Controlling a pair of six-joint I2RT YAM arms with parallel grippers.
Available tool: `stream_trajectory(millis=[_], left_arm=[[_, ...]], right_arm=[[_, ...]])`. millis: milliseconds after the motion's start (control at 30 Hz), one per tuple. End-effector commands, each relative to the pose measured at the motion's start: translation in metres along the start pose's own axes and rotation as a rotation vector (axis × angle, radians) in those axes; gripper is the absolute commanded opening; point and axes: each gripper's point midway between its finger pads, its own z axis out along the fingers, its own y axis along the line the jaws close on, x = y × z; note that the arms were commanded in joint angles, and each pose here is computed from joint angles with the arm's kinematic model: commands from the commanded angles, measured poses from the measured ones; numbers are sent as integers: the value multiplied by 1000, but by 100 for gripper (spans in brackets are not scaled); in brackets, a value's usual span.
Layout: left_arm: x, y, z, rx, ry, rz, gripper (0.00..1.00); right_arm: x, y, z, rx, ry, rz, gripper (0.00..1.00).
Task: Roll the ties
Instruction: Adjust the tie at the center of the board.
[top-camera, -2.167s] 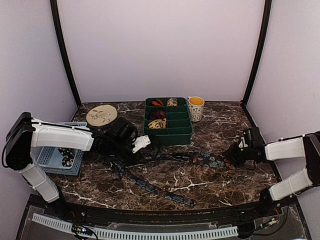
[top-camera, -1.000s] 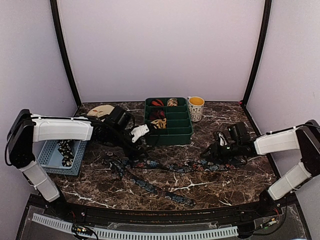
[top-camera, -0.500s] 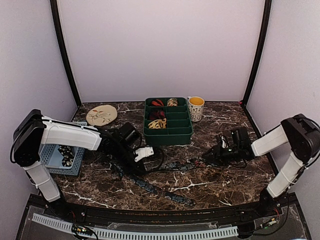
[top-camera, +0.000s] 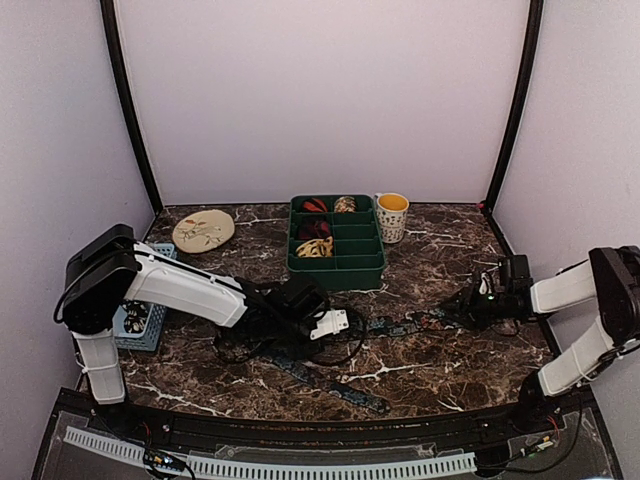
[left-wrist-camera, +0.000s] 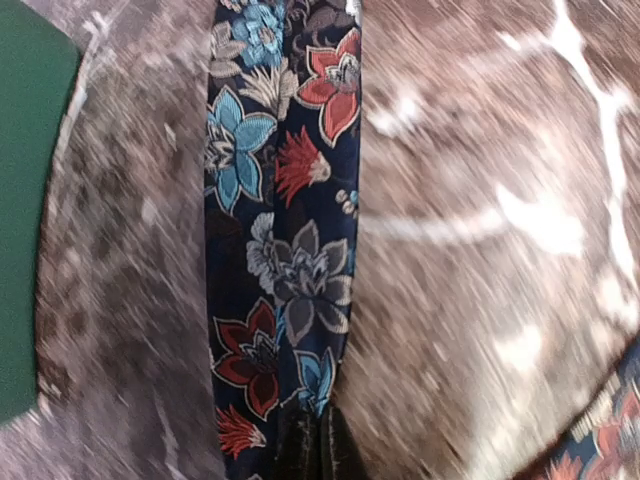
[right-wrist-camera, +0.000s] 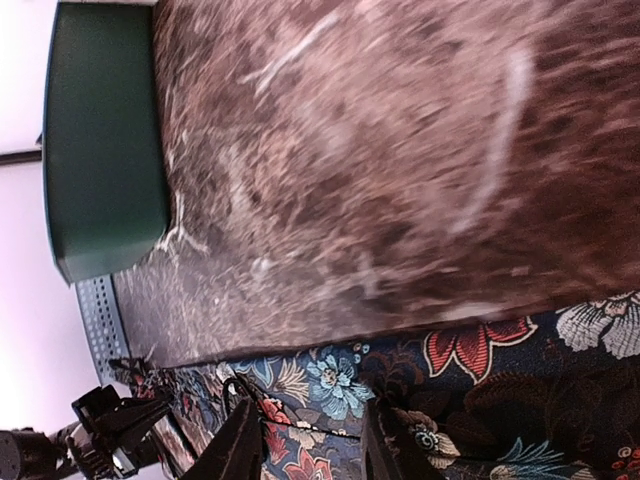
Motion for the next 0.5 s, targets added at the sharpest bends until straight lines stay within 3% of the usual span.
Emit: stream_trajectory(millis=[0,167,200,333,400,467], left_arm=[[-33,30,14,-112,-48,44,0],[-64,38,14,-135,-117,42,4],[-66,35,8,-110,-125,22,9],[-60,23,-38,-38,-188,-57,51],[-46,30,-64,-40,-200,-119,57],[-28,43,-87,-39,-207,-217,58]], right_arm=[[2,-41,-11,156,-31,81,34],[-9,-26,-19,126,-72,42,38],[-11,-20,-21,107,-77,27,40],[-14,16,-28,-13,-71,-65,50],[-15,36,-30,-50,-74,-118,53],[-12,55,-29,-78,-69,-172,54]])
